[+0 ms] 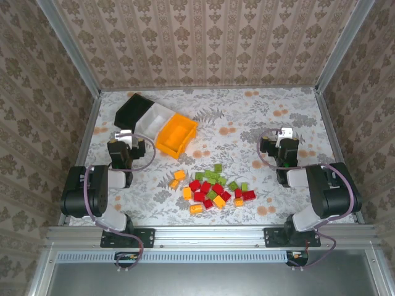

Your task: Sort the legos into containers by color

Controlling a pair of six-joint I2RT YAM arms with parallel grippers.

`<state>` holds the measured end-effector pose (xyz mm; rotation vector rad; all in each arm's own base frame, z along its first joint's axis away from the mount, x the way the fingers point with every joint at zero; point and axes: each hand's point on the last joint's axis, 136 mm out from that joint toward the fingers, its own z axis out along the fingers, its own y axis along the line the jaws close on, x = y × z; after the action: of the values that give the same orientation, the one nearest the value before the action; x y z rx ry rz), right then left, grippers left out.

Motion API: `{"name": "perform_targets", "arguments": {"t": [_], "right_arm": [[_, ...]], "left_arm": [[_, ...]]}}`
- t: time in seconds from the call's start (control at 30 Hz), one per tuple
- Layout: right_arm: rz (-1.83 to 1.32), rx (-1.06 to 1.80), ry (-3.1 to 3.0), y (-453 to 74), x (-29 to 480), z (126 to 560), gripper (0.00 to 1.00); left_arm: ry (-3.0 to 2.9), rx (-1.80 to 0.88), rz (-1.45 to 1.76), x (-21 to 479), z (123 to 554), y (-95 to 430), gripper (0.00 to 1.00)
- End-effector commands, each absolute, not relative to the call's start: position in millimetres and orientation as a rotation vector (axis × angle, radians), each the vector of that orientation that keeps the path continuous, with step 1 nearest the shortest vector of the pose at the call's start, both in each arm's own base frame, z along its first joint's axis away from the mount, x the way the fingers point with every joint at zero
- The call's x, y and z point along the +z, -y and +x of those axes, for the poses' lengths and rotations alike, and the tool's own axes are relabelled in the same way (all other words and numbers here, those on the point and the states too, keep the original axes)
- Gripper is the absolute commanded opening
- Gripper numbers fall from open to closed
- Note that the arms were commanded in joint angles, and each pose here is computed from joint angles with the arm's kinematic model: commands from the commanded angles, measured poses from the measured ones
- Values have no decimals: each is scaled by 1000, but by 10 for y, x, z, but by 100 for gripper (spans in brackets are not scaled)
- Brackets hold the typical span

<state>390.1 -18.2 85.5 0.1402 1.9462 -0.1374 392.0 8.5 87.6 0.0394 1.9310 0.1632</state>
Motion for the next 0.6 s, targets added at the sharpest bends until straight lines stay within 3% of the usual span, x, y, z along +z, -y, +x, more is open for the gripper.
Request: {"name": "perform_targets", "arguments": {"t": [0.0, 0.57], "right_arm": [[138, -120, -1903, 163, 988, 3968, 100], [138, -120, -1901, 165, 994, 3969, 100]], "left_arm": [[-1912, 140, 48, 959, 3987, -40, 100], [-1912, 140, 57, 956, 3986, -26, 100]]}}
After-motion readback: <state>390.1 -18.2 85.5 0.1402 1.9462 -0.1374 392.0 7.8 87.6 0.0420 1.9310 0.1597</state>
